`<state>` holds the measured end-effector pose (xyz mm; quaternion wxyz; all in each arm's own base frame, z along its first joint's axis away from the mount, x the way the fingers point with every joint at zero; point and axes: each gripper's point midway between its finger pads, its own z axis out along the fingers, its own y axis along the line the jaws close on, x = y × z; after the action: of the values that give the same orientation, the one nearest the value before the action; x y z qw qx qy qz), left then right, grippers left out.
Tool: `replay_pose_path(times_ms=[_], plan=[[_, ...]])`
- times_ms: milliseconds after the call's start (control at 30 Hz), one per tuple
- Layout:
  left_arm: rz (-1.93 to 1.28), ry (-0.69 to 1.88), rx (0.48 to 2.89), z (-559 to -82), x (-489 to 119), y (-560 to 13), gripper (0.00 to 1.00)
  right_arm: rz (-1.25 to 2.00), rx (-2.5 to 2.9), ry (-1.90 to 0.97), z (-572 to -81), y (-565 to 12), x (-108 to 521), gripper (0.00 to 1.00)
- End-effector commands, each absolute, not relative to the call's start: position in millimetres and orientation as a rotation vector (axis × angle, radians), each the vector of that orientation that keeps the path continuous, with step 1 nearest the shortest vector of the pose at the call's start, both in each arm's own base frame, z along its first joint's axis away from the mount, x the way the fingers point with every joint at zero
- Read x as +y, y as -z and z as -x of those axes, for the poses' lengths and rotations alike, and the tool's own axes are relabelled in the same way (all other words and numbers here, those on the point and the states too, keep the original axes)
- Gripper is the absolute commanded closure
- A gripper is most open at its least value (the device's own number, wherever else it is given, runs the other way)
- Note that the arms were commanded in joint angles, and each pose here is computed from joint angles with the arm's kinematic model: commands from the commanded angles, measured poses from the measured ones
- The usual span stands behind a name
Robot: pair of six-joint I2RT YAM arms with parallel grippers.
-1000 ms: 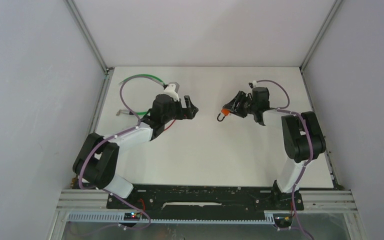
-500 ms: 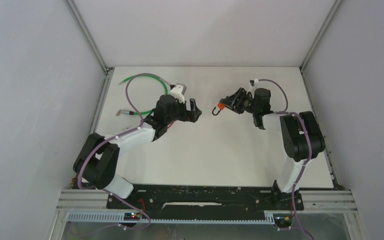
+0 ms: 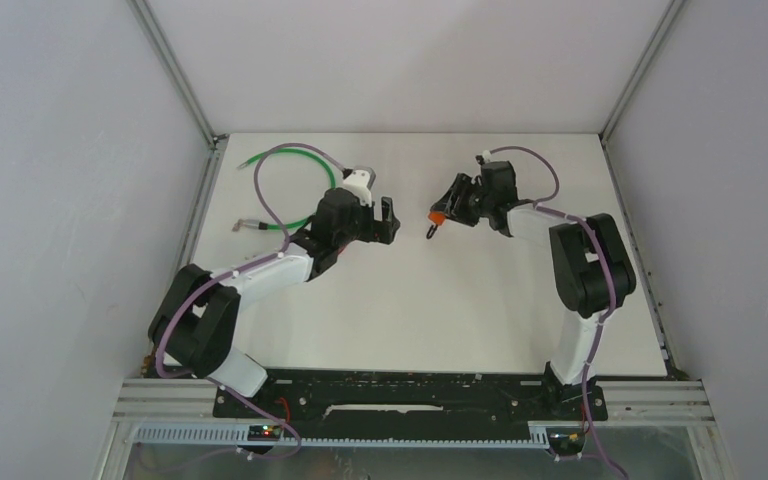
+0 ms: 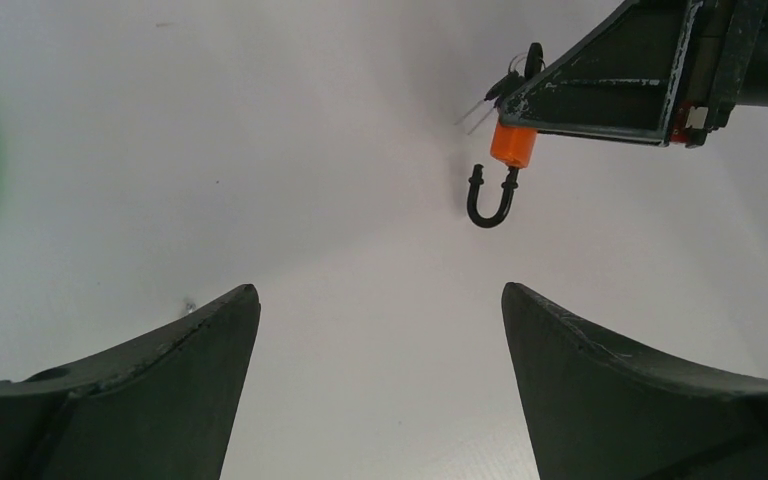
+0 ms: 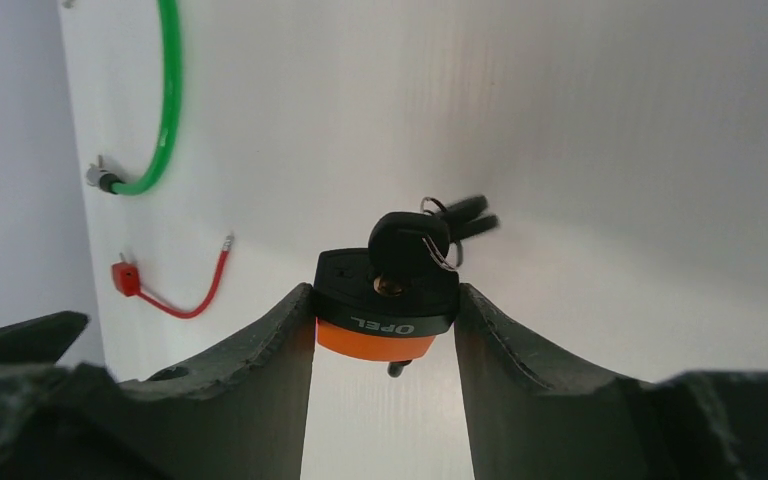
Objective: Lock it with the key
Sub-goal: Pick up the lock from the center of the board.
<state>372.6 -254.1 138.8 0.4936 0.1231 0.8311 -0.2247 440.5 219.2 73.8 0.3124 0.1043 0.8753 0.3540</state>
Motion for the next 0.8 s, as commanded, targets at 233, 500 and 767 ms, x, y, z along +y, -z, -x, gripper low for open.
replay_pose_path(times_ms=[233, 500, 767], plan=[[-0.270, 0.416, 1.968, -390.3, -245.6, -158.0, 0.06, -0.330, 2.494, -0.676, -444.7, -36.8, 199.5, 0.63], [-0.354, 0.291, 1.972, -387.3, -255.1, -153.4, 0.05, -0.349, 2.527, -0.620, -444.1, -30.4, 194.7, 0.42], [-0.393, 0.268, 1.977, -385.1, -263.0, -149.6, 0.03, -0.348, 2.520, -0.623, -443.8, -35.6, 194.6, 0.25]])
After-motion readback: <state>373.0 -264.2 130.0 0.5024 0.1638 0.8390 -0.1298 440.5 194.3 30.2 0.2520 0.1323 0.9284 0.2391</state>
